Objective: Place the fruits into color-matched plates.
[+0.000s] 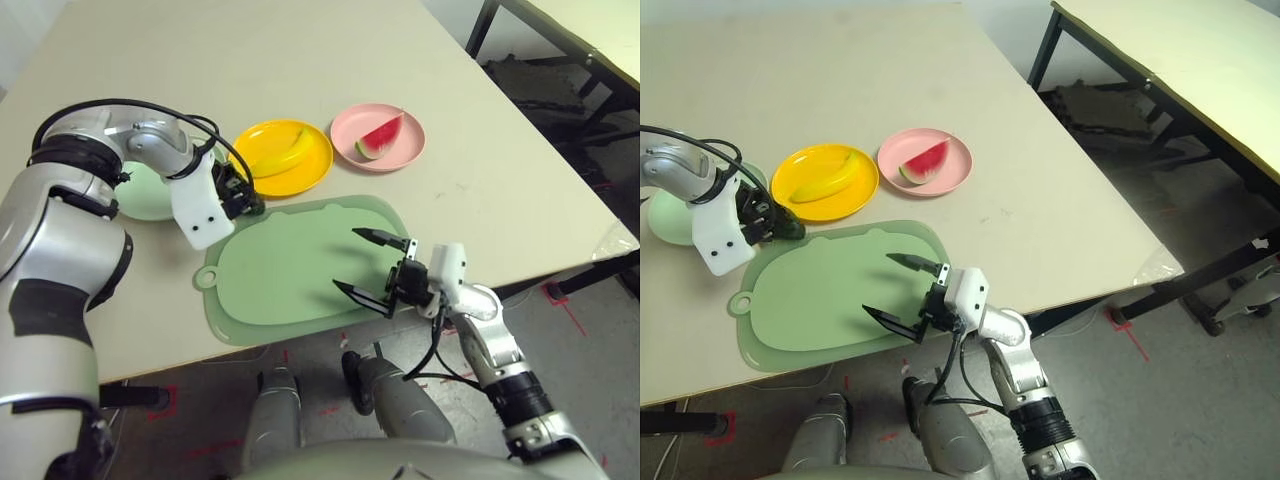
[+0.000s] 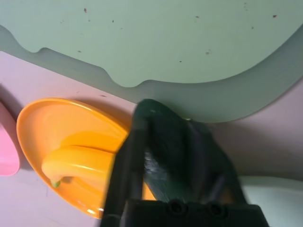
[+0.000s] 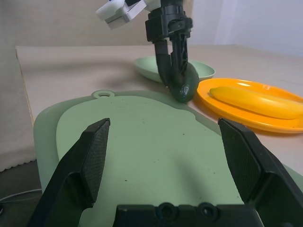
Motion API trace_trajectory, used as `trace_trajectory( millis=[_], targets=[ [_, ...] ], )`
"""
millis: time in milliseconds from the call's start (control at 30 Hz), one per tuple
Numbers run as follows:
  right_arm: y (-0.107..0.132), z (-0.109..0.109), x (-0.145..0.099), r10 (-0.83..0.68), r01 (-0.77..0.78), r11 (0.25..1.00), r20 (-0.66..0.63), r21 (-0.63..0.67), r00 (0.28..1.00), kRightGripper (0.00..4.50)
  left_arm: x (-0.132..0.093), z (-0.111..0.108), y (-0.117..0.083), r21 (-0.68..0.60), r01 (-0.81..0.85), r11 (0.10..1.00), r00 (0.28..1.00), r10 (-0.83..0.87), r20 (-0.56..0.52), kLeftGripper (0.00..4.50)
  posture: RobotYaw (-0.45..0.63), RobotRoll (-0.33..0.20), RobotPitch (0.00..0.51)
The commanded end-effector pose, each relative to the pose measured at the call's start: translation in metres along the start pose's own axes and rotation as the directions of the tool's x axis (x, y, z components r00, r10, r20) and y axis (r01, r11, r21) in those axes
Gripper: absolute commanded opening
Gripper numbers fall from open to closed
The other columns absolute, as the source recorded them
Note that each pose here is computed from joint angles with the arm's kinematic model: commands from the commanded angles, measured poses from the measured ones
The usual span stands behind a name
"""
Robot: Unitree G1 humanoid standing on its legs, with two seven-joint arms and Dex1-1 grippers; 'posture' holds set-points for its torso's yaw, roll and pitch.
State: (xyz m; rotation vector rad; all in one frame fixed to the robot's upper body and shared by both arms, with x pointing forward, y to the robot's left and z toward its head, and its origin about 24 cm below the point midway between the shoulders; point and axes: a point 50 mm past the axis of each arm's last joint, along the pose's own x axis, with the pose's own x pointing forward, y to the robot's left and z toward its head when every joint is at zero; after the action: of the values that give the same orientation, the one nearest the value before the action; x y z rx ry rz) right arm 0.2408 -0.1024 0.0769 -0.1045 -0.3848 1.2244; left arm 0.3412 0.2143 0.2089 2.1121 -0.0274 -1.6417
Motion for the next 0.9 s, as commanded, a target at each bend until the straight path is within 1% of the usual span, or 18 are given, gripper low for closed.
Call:
trace_trajectory(
  millis=[33, 67, 167, 300, 367, 467, 533, 600, 667, 733, 833, 900],
  targets=[
    [0.003, -0.001, 0.002, 0.017, -0.017, 1.0, -0.008, 0.003, 1.0, 4.5, -0.001, -0.001, 0.0, 0.002, 0.01, 1.0, 1.0, -0.01, -0.007, 0.2, -0.16, 0.0, 0.17],
    [0.003, -0.001, 0.002, 0.018, -0.018, 1.0, -0.008, 0.003, 1.0, 4.5, -0.001, -0.001, 0.0, 0.001, 0.008, 1.0, 1.0, -0.008, -0.007, 0.02, -0.16, 0.0, 0.17],
    [0.002, -0.001, 0.002, 0.017, -0.017, 1.0, -0.006, 0.003, 1.0, 4.5, -0.003, -0.002, 0.001, -0.012, -0.01, 1.0, 1.0, 0.01, -0.003, 0.02, -0.16, 0.0, 0.169],
    [0.001, -0.001, 0.003, 0.02, -0.02, 1.0, -0.004, 0.0, 1.0, 4.5, -0.009, -0.003, 0.007, -0.078, -0.081, 0.994, 0.996, 0.083, 0.023, 0.02, -0.15, 0.0, 0.165],
    [0.001, -0.001, 0.004, 0.023, -0.023, 1.0, -0.004, -0.001, 1.0, 4.5, -0.013, -0.005, 0.013, -0.139, -0.123, 0.983, 0.991, 0.129, 0.035, 0.02, -0.15, 0.0, 0.162],
    [-0.001, -0.001, 0.005, 0.026, -0.026, 1.0, -0.002, -0.006, 1.0, 4.5, -0.027, -0.01, 0.029, -0.267, -0.179, 0.947, 0.976, 0.205, 0.076, 0.02, -0.14, 0.0, 0.154],
    [-0.003, -0.001, 0.006, 0.026, -0.026, 1.0, 0.0, -0.007, 1.0, 4.5, -0.04, -0.012, 0.044, -0.349, -0.27, 0.897, 0.939, 0.326, 0.111, 0.02, -0.14, 0.0, 0.153],
    [-0.003, -0.001, 0.006, 0.03, -0.03, 1.0, 0.003, -0.005, 1.0, 4.5, -0.055, -0.011, 0.058, -0.426, -0.356, 0.832, 0.877, 0.454, 0.154, 0.02, -0.13, 0.0, 0.153],
    [-0.002, -0.001, 0.006, 0.042, -0.042, 0.999, 0.001, 0.0, 0.999, 4.5, -0.069, -0.009, 0.065, -0.481, -0.391, 0.785, 0.831, 0.525, 0.181, 0.02, -0.11, 0.0, 0.15],
    [-0.002, -0.001, 0.006, 0.053, -0.053, 0.999, 0.0, 0.002, 0.999, 4.5, -0.082, -0.011, 0.066, -0.528, -0.411, 0.744, 0.803, 0.569, 0.176, 0.02, -0.1, 0.0, 0.148],
    [-0.004, 0.0, 0.006, 0.061, -0.061, 0.998, -0.001, -0.005, 0.998, 4.5, -0.098, -0.018, 0.06, -0.569, -0.444, 0.693, 0.79, 0.602, 0.118, 0.02, -0.1, 0.0, 0.148],
    [-0.007, 0.001, 0.007, 0.056, -0.056, 0.998, -0.003, -0.011, 0.998, 4.5, -0.104, -0.022, 0.052, -0.574, -0.447, 0.686, 0.812, 0.58, 0.062, 0.41, -0.1, 0.0, 0.142]
  ],
)
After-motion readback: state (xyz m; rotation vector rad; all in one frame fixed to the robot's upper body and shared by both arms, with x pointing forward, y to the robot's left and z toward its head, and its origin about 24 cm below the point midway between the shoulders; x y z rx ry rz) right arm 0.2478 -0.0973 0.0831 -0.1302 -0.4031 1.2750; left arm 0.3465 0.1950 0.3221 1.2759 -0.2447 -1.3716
